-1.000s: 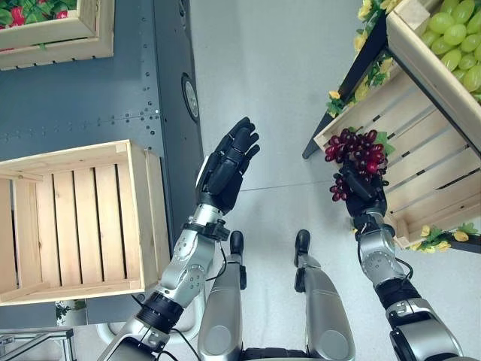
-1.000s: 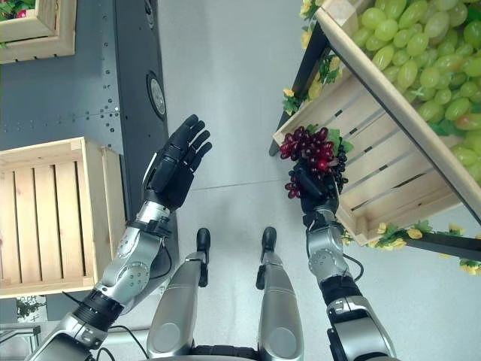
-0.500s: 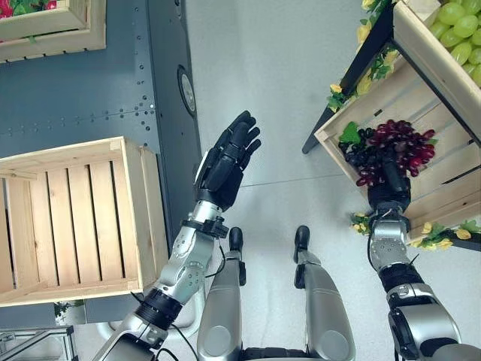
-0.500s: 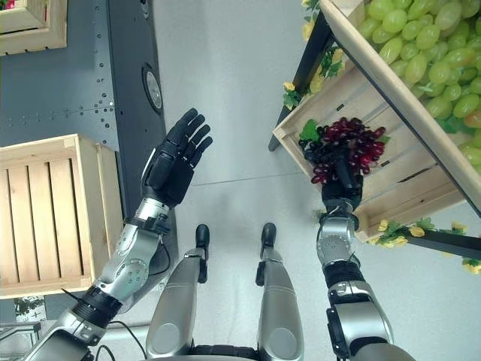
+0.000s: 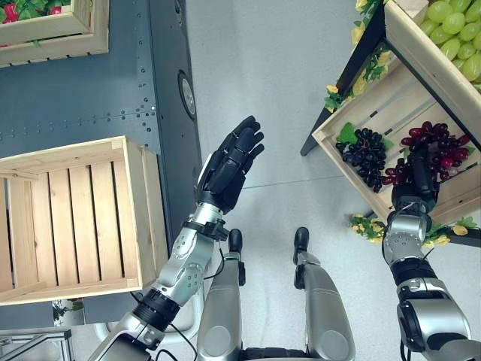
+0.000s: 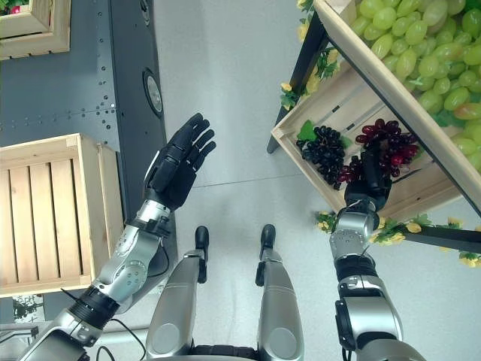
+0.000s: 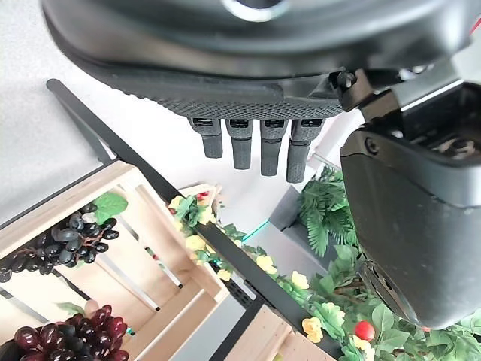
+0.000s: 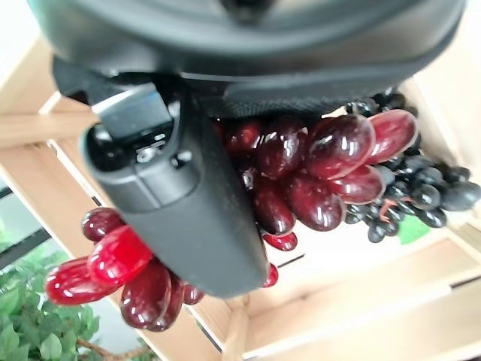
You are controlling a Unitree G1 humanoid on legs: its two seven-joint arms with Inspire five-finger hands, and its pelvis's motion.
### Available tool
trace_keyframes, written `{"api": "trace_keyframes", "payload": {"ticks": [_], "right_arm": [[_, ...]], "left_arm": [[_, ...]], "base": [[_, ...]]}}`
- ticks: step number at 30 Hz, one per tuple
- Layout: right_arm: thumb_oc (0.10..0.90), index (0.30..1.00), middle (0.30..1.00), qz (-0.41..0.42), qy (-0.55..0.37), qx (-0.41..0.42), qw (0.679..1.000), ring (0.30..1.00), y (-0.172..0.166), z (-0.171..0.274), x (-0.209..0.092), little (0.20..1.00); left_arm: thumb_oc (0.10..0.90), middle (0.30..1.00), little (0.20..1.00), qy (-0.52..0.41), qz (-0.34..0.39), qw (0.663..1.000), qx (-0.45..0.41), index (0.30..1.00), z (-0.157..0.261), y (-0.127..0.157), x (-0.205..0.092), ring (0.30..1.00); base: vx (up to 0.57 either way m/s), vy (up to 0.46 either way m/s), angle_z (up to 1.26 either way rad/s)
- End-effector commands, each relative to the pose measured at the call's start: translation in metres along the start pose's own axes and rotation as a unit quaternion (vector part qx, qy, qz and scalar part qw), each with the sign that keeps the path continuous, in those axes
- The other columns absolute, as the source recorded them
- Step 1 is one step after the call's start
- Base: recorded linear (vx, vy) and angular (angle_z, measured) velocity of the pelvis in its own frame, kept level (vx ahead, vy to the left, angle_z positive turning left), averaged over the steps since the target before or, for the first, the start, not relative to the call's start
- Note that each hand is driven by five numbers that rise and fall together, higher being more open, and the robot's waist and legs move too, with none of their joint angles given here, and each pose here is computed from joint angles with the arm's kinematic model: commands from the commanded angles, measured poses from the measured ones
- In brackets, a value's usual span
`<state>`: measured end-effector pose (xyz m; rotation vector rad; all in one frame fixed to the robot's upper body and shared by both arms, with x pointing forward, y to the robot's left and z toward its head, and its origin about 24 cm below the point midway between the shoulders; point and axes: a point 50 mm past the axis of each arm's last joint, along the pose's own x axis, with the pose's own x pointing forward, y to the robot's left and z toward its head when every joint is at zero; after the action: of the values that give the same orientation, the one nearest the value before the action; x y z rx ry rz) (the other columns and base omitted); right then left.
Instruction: Pick up the fruits from the basket on one side to the basket on the other side
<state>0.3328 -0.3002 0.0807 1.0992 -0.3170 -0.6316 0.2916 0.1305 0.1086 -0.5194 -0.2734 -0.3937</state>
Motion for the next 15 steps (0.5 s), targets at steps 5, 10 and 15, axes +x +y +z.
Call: {"api": "trace_keyframes", "payload": {"ticks": [5, 10, 15], "right_arm": [[0.584, 0.575, 0.575, 0.056, -0.177, -0.017, 0.982, 0.575, 0.048, 0.090, 0.019, 0.575], [0.800, 0.900, 0.900, 0.043, -0.165, -0.040, 0.985, 0.900, 0.048, 0.088, 0.021, 0.900], [0.800, 0.900, 0.900, 0.034, -0.134, -0.203, 0.969, 0.900, 0.049, 0.075, 0.021, 0.900]], "left_arm": [[0.800, 0.900, 0.900, -0.083, -0.100, 0.991, -0.015, 0.900, 0.033, -0.031, 0.011, 0.900], [0.800, 0.900, 0.900, -0.075, -0.101, 0.992, -0.008, 0.900, 0.031, -0.030, 0.011, 0.900], [0.800, 0.900, 0.900, -0.076, -0.104, 0.992, -0.003, 0.900, 0.033, -0.031, 0.011, 0.900]], "base": [[-0.02, -0.042, 0.01], [-0.01, -0.026, 0.03], [0.00, 0.000, 0.00]]}}
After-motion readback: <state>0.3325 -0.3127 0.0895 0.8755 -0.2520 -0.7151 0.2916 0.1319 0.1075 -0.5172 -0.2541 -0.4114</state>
